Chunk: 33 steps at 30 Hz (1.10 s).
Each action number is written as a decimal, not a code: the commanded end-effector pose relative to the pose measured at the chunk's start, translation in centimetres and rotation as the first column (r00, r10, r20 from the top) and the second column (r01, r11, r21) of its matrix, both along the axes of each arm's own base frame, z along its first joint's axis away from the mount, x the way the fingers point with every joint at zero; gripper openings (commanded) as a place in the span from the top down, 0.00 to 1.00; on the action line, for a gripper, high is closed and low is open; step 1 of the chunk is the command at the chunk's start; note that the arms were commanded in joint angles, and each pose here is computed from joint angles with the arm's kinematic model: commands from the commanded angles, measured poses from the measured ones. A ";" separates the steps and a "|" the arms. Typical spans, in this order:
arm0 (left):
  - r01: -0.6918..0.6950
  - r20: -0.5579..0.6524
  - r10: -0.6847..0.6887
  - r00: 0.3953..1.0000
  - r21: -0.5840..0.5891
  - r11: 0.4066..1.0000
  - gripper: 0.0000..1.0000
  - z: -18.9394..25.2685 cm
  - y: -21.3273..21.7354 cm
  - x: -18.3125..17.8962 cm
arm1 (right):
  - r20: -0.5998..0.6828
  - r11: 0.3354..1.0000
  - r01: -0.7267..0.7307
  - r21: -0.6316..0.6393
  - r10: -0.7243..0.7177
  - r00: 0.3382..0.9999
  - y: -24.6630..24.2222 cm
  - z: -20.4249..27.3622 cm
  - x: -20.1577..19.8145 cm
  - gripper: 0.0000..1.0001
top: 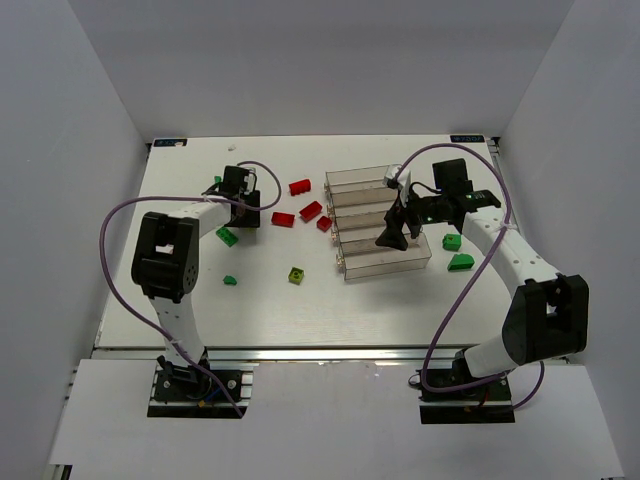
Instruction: Sort the legos into containers by color
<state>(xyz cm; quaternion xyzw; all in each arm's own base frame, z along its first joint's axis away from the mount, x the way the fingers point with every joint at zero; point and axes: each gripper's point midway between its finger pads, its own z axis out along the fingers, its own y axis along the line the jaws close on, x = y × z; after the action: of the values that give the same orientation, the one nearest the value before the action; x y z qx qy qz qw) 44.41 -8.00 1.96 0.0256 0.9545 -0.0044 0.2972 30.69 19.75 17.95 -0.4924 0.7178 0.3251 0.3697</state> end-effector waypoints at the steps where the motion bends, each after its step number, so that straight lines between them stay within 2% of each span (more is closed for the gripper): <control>1: -0.006 0.032 0.007 0.999 -0.024 1.000 0.44 1.3 -0.3 -0.3 | 0.055 1.000 -0.018 0.024 0.017 0.998 0.2 1.8 0.8 0.16; 3: -0.002 0.031 0.003 1.000 -0.032 0.999 0.54 1.4 -0.4 -0.7 | 0.049 0.999 -0.018 0.029 0.017 0.999 0.3 1.9 0.7 0.16; 4: 0.006 0.034 -0.005 0.999 -0.049 0.999 0.63 1.7 -0.8 -0.8 | 0.047 0.999 -0.020 0.033 0.018 0.999 0.4 2.0 0.6 0.16; 7: 0.025 0.071 -0.018 0.997 -0.100 0.995 0.72 3.3 -1.5 -1.1 | 0.030 0.998 -0.022 0.051 0.021 0.999 0.6 2.3 0.4 0.16; 12: 0.144 0.182 -0.100 0.978 -0.250 0.957 0.74 7.3 -4.3 -2.9 | -0.049 0.994 -0.025 0.108 0.030 0.998 1.5 2.8 -0.4 0.16; 14: 0.217 0.232 -0.145 0.962 -0.327 0.920 0.75 8.9 -5.9 -3.8 | -0.106 0.991 -0.003 0.130 0.017 0.994 2.0 3.2 -0.7 0.16; 15: 0.301 0.294 -0.190 0.937 -0.401 0.865 0.75 10.6 -7.7 -5.0 | -0.128 0.990 -0.006 0.140 0.024 0.992 2.7 3.2 -0.8 0.18; 16: 0.347 0.329 -0.214 0.920 -0.430 0.833 0.76 11.5 -8.6 -5.7 | -0.196 0.988 0.033 0.149 -0.003 0.981 3.2 3.2 -0.9 0.20; 17: 0.413 0.413 -0.227 0.882 -0.445 0.795 0.76 13.3 -9.6 -5.7 | -0.231 0.986 0.055 0.159 -0.017 0.973 3.8 3.6 -0.9 0.21; 18: 0.475 0.442 -0.262 0.858 -0.489 0.732 0.76 14.2 -11.1 -7.9 | -0.274 0.984 0.074 0.161 -0.027 0.961 4.7 3.4 -0.7 0.23; 19: 0.516 0.477 -0.277 0.834 -0.499 0.696 0.76 15.0 -11.8 -8.9 | -0.327 0.982 0.105 0.160 -0.048 0.944 5.3 3.4 -0.7 0.25; 20: 0.568 0.546 -0.276 0.791 -0.487 0.663 0.76 16.6 -12.6 -9.2 | -0.432 0.974 0.167 0.153 -0.086 0.898 6.0 3.6 -0.8 0.25; 22: 0.621 0.585 -0.290 0.757 -0.506 0.598 0.76 17.6 -14.0 -11.7 | -0.513 0.967 0.208 0.144 -0.107 0.852 7.7 3.9 -0.2 0.26; 23: 0.644 0.614 -0.290 0.734 -0.494 0.584 0.76 18.3 -14.4 -12.1 | -0.581 0.955 0.267 0.131 -0.145 0.801 8.3 4.2 0.0 0.27; 24: 0.665 0.623 -0.306 0.720 -0.493 0.561 0.76 18.6 -15.3 -13.0 | -0.591 0.948 0.292 0.123 -0.167 0.789 9.2 4.7 0.8 0.28; 26: 0.682 0.631 -0.320 0.707 -0.487 0.545 0.76 18.8 -16.0 -14.0 | -0.620 0.936 0.334 0.109 -0.199 0.759 10.1 5.1 1.6 0.27; 27: 0.696 0.632 -0.339 0.697 -0.482 0.533 0.76 18.8 -16.9 -14.6 | -0.669 0.926 0.366 0.090 -0.216 0.711 10.8 5.0 1.9 0.27; 29: 0.699 0.631 -0.346 0.694 -0.475 0.535 0.76 19.0 -17.5 -14.8 | -0.697 0.923 0.370 0.104 -0.197 0.689 11.7 6.0 2.1 0.27; 30: 0.713 0.634 -0.364 0.682 -0.467 0.523 0.76 19.0 -18.3 -15.3 | -0.738 0.922 0.375 0.094 -0.188 0.648 12.3 5.9 1.8 0.27; 33: 0.725 0.631 -0.389 0.671 -0.450 0.522 0.76 18.9 -19.5 -15.6 | -0.759 0.928 0.357 0.110 -0.153 0.633 13.5 6.6 1.1 0.27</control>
<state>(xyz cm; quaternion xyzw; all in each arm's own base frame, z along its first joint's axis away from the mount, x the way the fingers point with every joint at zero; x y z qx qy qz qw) 29.02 -26.17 18.78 0.2104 0.7455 -0.4346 0.4594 32.18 31.59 21.70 -0.1939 0.8300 0.4948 0.1690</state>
